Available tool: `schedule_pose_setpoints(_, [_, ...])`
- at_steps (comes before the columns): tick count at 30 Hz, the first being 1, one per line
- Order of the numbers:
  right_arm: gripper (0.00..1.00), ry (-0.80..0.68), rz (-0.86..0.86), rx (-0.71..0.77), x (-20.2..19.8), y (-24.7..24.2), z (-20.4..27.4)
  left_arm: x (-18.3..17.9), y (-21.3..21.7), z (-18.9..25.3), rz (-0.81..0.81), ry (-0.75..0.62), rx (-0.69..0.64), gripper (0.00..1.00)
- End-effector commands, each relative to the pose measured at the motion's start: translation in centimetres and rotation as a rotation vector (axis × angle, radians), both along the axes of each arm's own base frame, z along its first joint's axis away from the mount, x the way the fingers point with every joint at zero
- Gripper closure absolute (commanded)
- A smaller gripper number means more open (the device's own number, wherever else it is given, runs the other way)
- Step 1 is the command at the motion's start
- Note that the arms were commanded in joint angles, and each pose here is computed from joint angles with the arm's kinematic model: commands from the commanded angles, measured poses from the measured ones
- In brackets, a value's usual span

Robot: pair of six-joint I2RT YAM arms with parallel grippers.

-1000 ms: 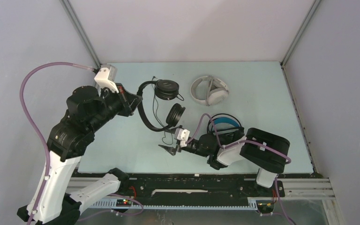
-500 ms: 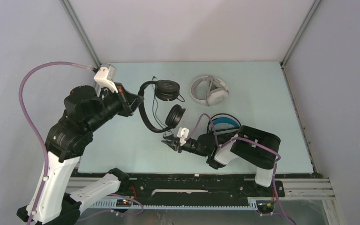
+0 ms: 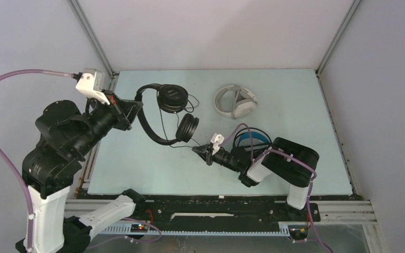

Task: Wrap the headphones
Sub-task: Wrap the headphones cable around the headphones.

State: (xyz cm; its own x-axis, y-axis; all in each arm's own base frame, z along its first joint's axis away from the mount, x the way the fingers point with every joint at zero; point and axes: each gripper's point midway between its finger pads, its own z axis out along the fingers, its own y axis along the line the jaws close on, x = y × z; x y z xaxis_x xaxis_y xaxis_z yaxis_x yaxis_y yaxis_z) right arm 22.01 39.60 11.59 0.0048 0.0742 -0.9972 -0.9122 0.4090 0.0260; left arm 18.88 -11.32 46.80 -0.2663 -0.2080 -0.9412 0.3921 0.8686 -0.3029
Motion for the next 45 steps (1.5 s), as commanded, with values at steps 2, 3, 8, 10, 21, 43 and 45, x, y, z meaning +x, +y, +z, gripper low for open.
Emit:
schedule_pose_setpoints(2, [1.0, 0.019, -0.067, 0.103, 1.3, -1.6, 2.8, 0.0, 1.8, 1.3, 0.068, -0.057, 0.046, 1.0])
schedule_pose_setpoints(3, [1.0, 0.023, -0.071, 0.105, 1.3, -1.8, 2.8, 0.1, 2.3, 1.3, 0.09, -0.058, 0.06, 1.0])
schedule_pose_setpoints(8, [1.0, 0.03, -0.075, 0.11, 1.4, -2.2, 2.9, 0.7, 4.8, 1.4, 0.213, -0.079, 0.117, 1.0])
schedule_pose_setpoints(10, [1.0, 0.03, -0.075, 0.111, 1.3, -2.2, 2.9, 0.9, 5.5, 1.4, 0.251, -0.081, 0.137, 1.0])
schedule_pose_setpoints(21, [1.0, 0.046, -0.11, 0.106, 1.9, -2.5, 2.2, 0.8, 8.2, 1.5, 0.385, -0.076, 0.177, 1.0])
schedule_pose_setpoints(43, [1.0, 0.073, -0.216, 0.105, 3.5, -3.7, 1.3, 0.7, 9.8, 1.0, 0.442, -0.05, 0.267, 1.0])
schedule_pose_setpoints(45, [1.0, 0.081, -0.228, 0.117, 4.0, -4.0, 1.5, 0.9, 8.9, 0.4, 0.397, -0.028, 0.28, 1.0])
